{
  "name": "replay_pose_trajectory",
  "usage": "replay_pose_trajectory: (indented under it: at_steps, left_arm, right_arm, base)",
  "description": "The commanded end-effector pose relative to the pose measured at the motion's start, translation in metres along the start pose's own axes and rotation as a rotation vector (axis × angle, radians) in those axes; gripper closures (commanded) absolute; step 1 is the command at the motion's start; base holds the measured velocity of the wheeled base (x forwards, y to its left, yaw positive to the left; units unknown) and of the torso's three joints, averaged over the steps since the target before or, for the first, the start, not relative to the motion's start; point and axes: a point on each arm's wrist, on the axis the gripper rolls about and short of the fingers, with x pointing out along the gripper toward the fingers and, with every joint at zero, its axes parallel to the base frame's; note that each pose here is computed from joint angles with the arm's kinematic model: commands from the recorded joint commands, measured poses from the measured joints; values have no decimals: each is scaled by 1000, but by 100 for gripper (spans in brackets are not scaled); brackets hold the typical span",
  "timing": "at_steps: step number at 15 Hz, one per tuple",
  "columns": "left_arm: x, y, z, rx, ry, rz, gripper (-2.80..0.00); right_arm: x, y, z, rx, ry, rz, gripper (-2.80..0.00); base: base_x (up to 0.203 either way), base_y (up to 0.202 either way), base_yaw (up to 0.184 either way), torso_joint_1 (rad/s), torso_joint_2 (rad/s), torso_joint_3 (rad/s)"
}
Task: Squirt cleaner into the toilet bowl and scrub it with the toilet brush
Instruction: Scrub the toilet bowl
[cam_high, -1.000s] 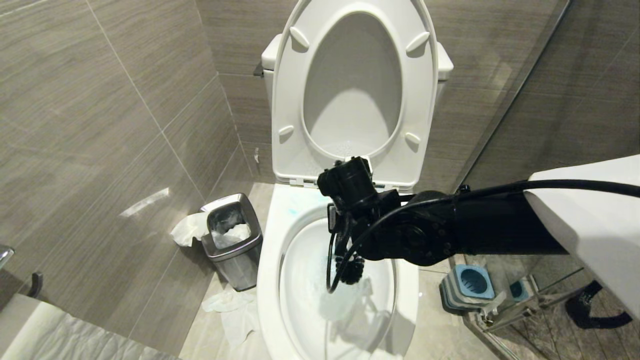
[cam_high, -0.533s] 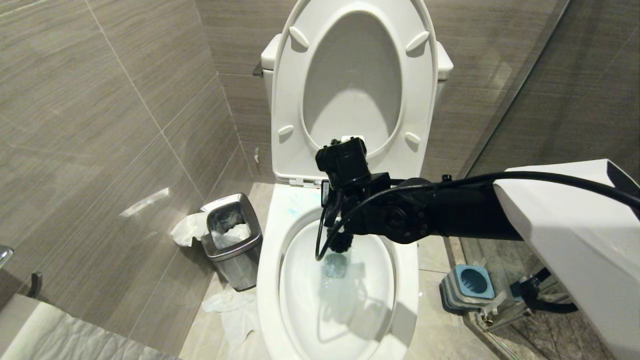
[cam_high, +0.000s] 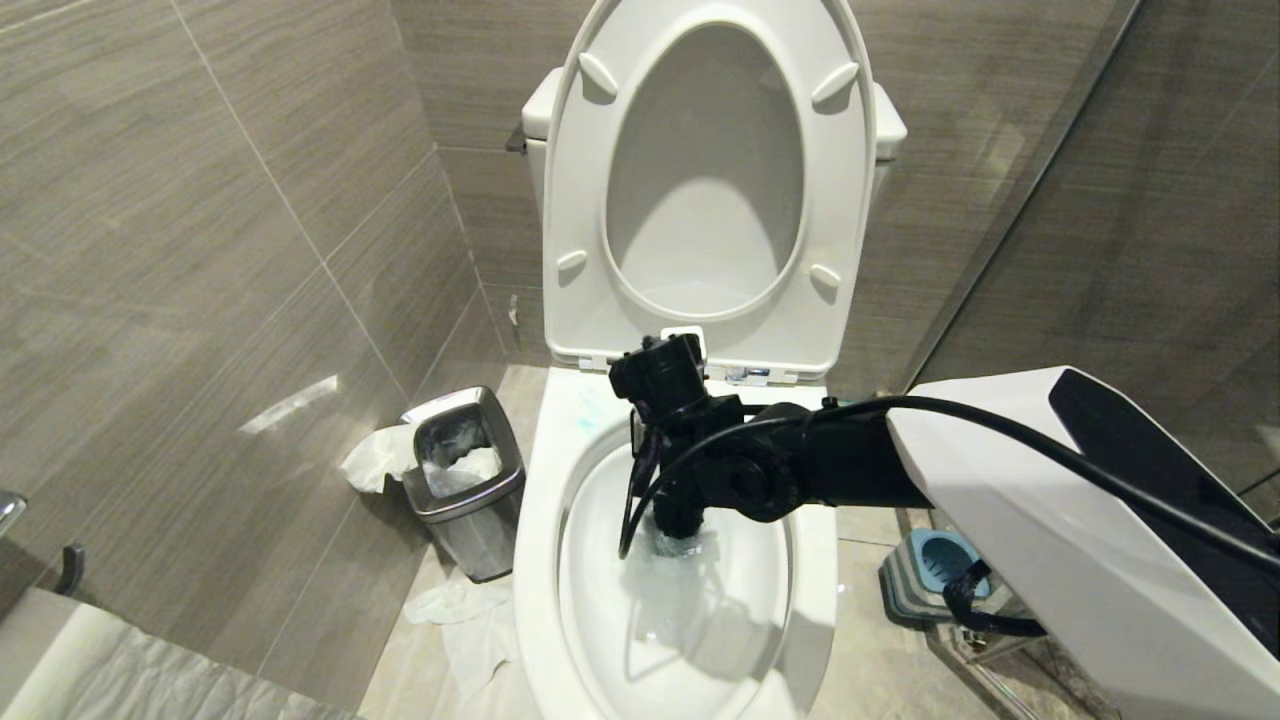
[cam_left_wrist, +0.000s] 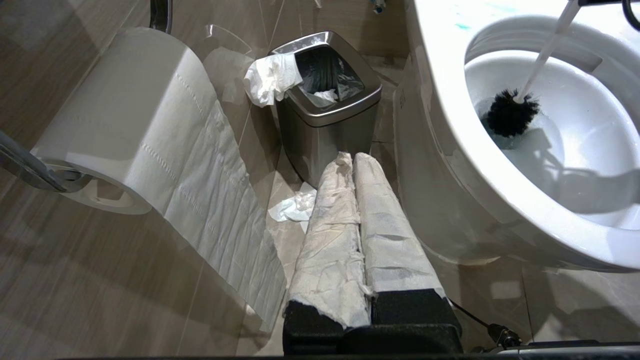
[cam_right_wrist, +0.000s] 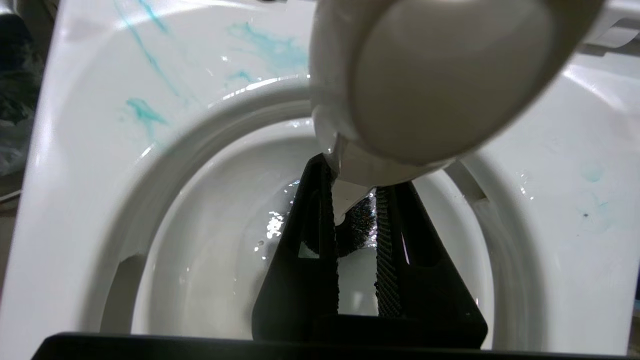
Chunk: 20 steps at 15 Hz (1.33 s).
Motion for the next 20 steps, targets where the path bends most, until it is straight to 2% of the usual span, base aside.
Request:
replay_pose_trajectory:
  at_steps: [1, 3, 5, 7, 13, 14, 17, 20]
  left_arm:
    - [0, 0, 0, 0, 2, 0, 0]
    - [0, 0, 0, 0, 2, 0, 0]
    - [0, 0, 0, 0, 1, 0, 0]
    - [0, 0, 0, 0, 1, 0, 0]
    - [0, 0, 0, 0, 1, 0, 0]
    - [0, 0, 0, 0, 0, 0, 0]
    - [0, 0, 0, 0, 1, 0, 0]
    - [0, 0, 0, 0, 1, 0, 0]
  right_arm:
    - [-7, 2, 3, -1, -8, 7, 0]
    - [-36, -3, 33, 24, -56, 41, 0]
    - [-61, -12, 48, 11, -70, 68, 0]
    - [-61, -12, 42, -7, -57, 71, 0]
    - [-20, 12, -19, -88, 29, 58, 0]
    - [-21, 14, -18, -86, 23, 63, 0]
    - [-42, 5, 12, -52, -24, 80, 0]
    - [-85, -14, 46, -14, -74, 118, 0]
  base:
    - [0, 0, 0, 0, 0, 0]
    - [0, 0, 0, 0, 0, 0]
    - [0, 0, 0, 0, 0, 0]
    - [0, 0, 0, 0, 0, 0]
    - [0, 0, 0, 0, 0, 0]
    - [0, 0, 0, 0, 0, 0]
    - [0, 0, 0, 0, 0, 0]
    - [0, 0, 0, 0, 0, 0]
